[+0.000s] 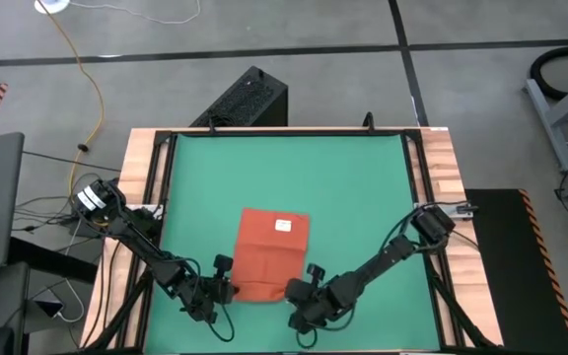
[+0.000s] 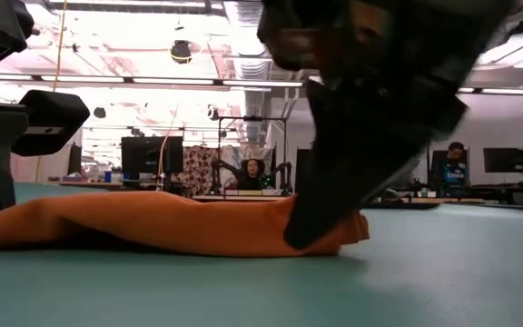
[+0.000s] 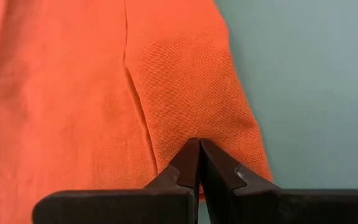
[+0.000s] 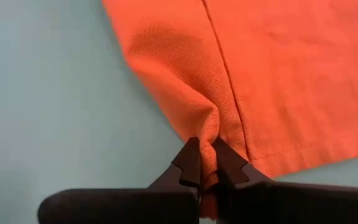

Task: Roll towel
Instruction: Roll the orange towel

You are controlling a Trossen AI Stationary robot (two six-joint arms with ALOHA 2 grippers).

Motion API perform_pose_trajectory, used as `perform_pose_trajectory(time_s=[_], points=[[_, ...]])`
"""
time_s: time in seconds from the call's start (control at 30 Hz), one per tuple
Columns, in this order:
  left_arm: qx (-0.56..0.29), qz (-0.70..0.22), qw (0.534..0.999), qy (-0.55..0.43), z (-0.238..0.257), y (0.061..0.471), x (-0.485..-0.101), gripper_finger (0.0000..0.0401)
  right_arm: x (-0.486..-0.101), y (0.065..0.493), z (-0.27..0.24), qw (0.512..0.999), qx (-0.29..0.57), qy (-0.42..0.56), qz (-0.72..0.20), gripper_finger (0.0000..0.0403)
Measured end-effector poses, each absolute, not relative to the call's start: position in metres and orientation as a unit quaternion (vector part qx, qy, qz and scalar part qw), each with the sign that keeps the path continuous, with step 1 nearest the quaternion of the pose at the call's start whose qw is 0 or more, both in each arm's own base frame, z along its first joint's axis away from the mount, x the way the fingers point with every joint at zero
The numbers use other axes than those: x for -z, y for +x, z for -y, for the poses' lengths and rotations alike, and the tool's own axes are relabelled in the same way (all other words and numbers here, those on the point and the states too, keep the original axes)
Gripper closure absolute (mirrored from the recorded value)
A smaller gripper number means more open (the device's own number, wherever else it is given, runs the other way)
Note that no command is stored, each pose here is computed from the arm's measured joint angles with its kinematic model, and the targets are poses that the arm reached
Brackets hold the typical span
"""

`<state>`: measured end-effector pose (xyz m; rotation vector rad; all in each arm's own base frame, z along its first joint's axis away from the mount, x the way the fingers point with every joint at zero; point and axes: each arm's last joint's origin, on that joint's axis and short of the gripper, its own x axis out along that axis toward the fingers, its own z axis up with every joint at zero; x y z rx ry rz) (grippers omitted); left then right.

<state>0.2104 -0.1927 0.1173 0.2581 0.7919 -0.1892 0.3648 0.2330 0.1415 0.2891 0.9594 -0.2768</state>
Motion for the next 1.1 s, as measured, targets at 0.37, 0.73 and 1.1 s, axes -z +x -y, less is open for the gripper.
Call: perform_pose_trajectory(time_s=[0.37,0.73,1.1], points=[[0.108,-0.388,0.906,0.133,0.193,0.21,-0.117,0.0401,-0.166,0.372,-0.211,0.807,0.125,0.282,-0.503,0.0379],[0.124,-0.39,0.896,0.175,0.199,0.215,-0.128,0.0401,-0.17,0.379,-0.196,0.787,0.113,0.313,-0.519,0.0379],[0.082,-0.32,0.9,0.285,0.18,0.226,-0.15,0.0401,-0.18,0.377,-0.196,0.78,0.092,0.331,-0.524,0.0379]])
